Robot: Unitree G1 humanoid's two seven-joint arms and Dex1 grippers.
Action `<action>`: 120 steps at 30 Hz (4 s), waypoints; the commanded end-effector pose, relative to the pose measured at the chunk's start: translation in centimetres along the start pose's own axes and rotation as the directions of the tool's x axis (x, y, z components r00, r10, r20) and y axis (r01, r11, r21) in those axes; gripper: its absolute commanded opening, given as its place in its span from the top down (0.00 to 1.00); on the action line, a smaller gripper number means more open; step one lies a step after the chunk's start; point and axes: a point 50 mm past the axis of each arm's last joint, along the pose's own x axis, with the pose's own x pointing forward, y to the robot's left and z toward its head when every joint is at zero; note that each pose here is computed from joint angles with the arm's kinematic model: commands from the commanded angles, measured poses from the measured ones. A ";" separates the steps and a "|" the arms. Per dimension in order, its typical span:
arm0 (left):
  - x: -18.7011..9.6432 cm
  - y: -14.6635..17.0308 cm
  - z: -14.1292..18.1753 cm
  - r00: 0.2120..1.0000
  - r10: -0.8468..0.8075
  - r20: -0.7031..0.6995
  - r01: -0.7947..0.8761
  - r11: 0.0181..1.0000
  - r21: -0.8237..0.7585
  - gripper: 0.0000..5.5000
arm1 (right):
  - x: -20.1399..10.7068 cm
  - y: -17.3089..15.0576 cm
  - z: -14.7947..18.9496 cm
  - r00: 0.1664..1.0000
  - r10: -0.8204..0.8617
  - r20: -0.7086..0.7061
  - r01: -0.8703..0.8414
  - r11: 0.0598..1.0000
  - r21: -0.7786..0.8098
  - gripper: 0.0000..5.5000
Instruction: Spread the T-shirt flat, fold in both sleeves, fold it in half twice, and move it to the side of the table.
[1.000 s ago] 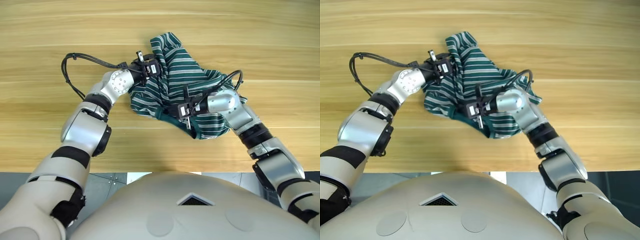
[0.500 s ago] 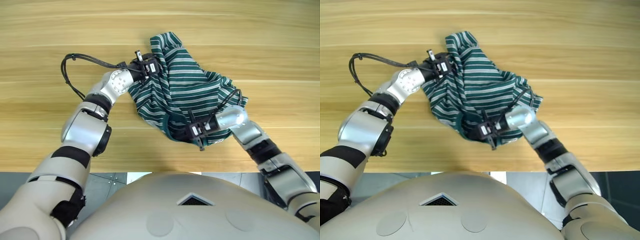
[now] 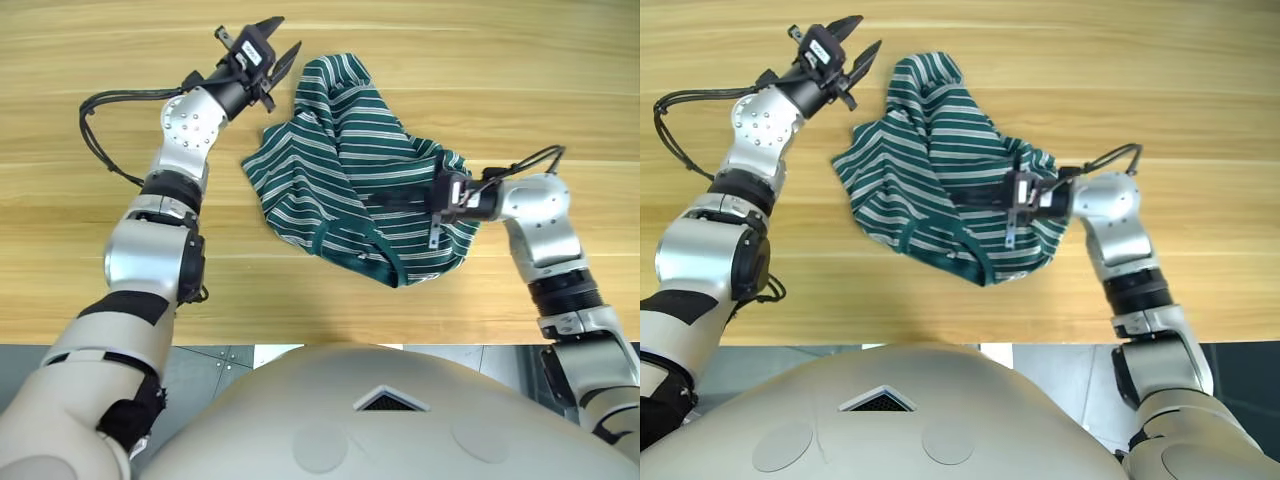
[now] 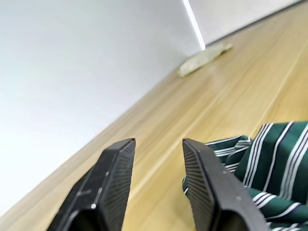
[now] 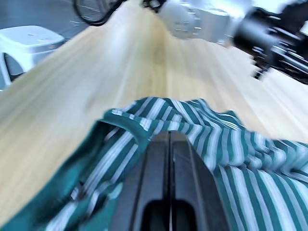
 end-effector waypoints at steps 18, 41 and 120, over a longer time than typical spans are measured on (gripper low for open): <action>-7.9 -2.2 -5.0 0.815 -0.430 -0.387 0.513 0.847 0.140 0.67 | -5.0 1.7 -6.9 0.905 -0.155 -0.397 0.190 0.981 0.050 1.00; -11.3 -0.6 -6.7 0.755 -0.316 -0.575 0.555 0.774 0.304 0.67 | -10.9 -1.7 -8.1 0.710 -0.412 -0.571 0.433 0.895 -0.107 1.00; -13.5 -8.5 -3.9 0.533 -0.746 -0.400 0.838 0.530 0.129 0.98 | -5.2 3.8 -4.1 0.899 -0.015 -0.437 -0.009 0.999 -0.052 1.00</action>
